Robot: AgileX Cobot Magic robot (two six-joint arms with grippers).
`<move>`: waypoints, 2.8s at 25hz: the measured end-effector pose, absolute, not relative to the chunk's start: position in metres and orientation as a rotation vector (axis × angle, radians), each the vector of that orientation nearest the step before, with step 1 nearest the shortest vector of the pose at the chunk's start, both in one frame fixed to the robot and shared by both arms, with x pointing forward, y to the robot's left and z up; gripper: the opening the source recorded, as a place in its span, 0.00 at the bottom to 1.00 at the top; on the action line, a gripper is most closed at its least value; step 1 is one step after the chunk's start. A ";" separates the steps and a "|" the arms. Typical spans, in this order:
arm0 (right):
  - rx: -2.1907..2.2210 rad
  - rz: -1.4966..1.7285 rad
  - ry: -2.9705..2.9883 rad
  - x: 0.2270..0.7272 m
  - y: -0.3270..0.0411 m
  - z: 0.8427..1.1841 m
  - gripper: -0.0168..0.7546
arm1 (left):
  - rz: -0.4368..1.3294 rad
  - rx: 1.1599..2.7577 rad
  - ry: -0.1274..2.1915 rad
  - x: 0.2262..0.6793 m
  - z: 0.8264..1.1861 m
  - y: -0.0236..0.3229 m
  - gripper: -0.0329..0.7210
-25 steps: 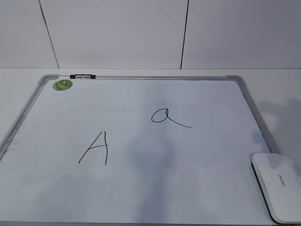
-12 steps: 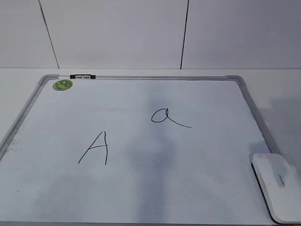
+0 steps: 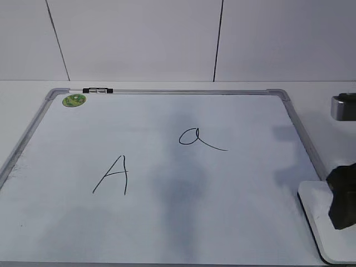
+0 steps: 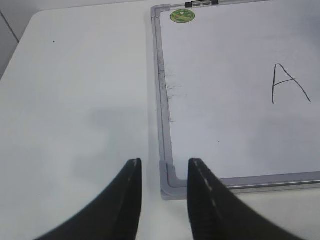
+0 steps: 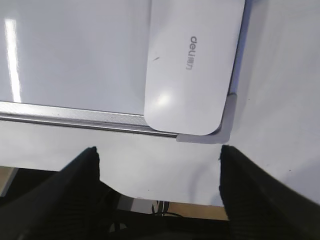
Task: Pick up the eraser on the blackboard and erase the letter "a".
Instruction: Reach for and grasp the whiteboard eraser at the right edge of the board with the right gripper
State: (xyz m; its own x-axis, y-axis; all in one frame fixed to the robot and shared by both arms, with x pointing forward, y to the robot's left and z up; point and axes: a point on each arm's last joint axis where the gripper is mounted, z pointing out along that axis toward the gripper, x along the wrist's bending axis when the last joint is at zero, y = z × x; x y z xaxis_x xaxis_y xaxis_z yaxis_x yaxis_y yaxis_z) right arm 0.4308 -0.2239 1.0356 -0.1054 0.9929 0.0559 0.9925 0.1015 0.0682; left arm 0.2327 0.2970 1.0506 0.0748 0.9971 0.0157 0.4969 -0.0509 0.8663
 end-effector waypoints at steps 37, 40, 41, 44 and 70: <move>2.076 0.150 2.228 0.440 -0.218 1.030 0.82 | 0.889 1.641 1.509 0.233 1.051 0.297 0.35; 2.071 0.151 2.229 0.441 -0.218 1.030 0.82 | 0.889 1.641 1.509 0.233 1.051 0.297 0.35; 2.071 0.151 2.229 0.441 -0.218 1.030 0.82 | 0.889 1.641 1.509 0.233 1.051 0.297 0.35; 2.069 0.150 2.229 0.441 -0.219 1.030 0.82 | 0.889 1.641 1.509 0.233 1.051 0.297 0.35; 2.077 0.039 2.248 0.450 -0.216 1.013 0.91 | 0.889 1.641 1.509 0.233 1.051 0.297 0.35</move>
State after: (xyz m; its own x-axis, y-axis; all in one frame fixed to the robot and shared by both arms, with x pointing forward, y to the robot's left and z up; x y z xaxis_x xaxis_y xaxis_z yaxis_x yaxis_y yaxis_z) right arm 0.4505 -0.2160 1.0133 -0.0777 0.9961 -0.0418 0.9940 0.0806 0.0736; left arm 0.2327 0.2970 1.0506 0.0748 0.9971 0.0157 0.4969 -0.0509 0.8663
